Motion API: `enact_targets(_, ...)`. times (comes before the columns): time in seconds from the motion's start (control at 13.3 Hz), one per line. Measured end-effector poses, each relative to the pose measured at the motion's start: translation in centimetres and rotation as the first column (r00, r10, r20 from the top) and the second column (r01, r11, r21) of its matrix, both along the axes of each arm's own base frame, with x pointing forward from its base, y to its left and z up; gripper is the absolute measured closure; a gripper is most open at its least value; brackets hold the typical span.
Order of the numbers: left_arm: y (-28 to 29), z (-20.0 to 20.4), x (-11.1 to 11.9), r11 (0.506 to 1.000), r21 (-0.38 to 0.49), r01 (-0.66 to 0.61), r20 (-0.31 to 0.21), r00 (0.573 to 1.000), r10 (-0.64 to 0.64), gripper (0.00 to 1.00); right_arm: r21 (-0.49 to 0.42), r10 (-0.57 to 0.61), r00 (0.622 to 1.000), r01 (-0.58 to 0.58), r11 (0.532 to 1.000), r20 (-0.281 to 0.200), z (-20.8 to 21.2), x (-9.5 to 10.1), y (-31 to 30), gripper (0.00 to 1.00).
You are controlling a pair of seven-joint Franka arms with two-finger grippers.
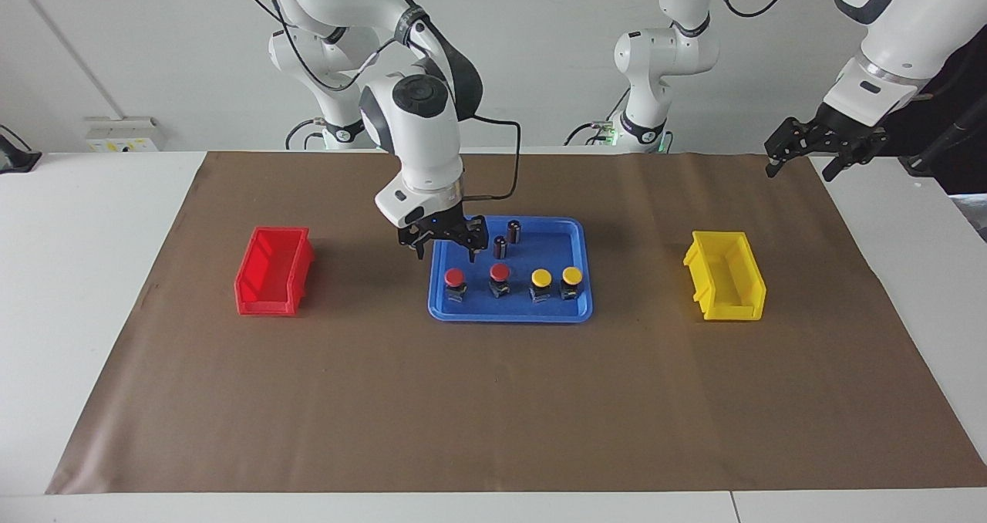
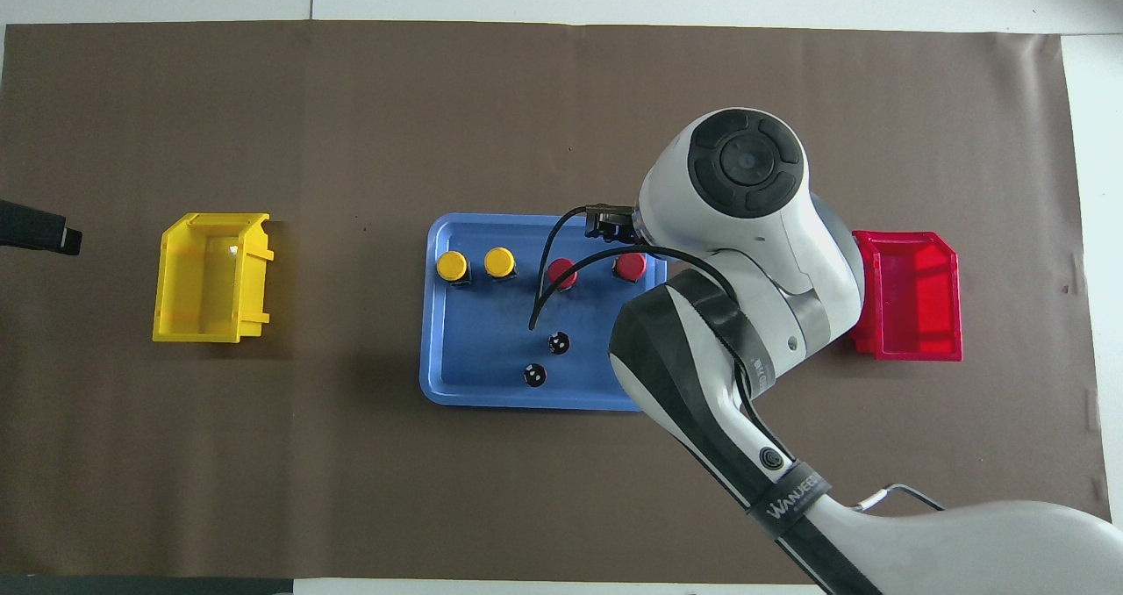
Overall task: Sort red and yellow buttons by color
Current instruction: 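Reach the right gripper into the tray and grasp a red button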
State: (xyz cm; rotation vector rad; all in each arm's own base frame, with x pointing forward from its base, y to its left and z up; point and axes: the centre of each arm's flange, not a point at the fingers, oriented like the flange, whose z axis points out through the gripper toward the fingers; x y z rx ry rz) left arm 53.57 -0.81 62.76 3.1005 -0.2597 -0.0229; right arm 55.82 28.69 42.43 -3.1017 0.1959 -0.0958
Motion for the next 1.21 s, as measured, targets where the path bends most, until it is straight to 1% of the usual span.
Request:
enact_targets(0.3, 0.0, 0.0, 0.0, 1.0, 0.0, 0.0, 0.0, 1.0, 0.0, 0.0, -0.006, 0.009, 1.0, -0.009, 1.0, -0.015, -2.6, -1.1, 0.0, 0.0)
enact_targets(0.45, 0.0, 0.0, 0.0, 1.0, 0.0, 0.0, 0.0, 1.0, 0.0, 0.0, -0.004, 0.014, 1.0, -0.014, 1.0, -0.016, -3.7, -1.4, 0.1, 0.05)
enact_targets(0.53, 0.0, 0.0, 0.0, 1.0, 0.0, 0.0, 0.0, 1.0, 0.0, 0.0, 0.0, 0.015, 1.0, -0.015, 1.0, -0.013, -4.1, -1.5, 0.1, 0.05)
enact_targets(0.6, -0.1, 0.0, 0.0, 1.0, 0.0, 0.002, 0.0, 1.0, -0.002, 0.0, 0.005, 0.015, 1.0, -0.015, 1.0, -0.006, -4.3, -1.4, 0.2, 0.09)
enact_targets(0.68, -0.3, 0.0, 0.0, 1.0, 0.0, 0.005, 0.0, 1.0, -0.005, 0.0, 0.01, 0.016, 1.0, -0.016, 1.0, 0.0, -4.3, -1.4, 0.2, 0.09)
enact_targets(0.75, -0.4, 0.0, 0.0, 1.0, 0.0, 0.007, 0.0, 1.0, -0.007, 0.0, 0.014, 0.015, 1.0, -0.015, 1.0, 0.006, -4.4, -1.3, 0.2, 0.13)
enact_targets(0.9, -0.5, 0.0, -0.1, 1.0, 0.0, 0.009, -0.004, 1.0, -0.009, 0.0, 0.024, 0.016, 1.0, -0.017, 1.0, 0.014, -5.0, -1.1, 0.4, 0.17)
enact_targets(1.21, -0.5, -0.1, -0.2, 1.0, 0.001, 0.009, -0.016, 1.0, -0.009, 0.0, 0.028, 0.021, 1.0, -0.021, 0.999, 0.009, -6.6, -0.8, 0.5, 0.19)
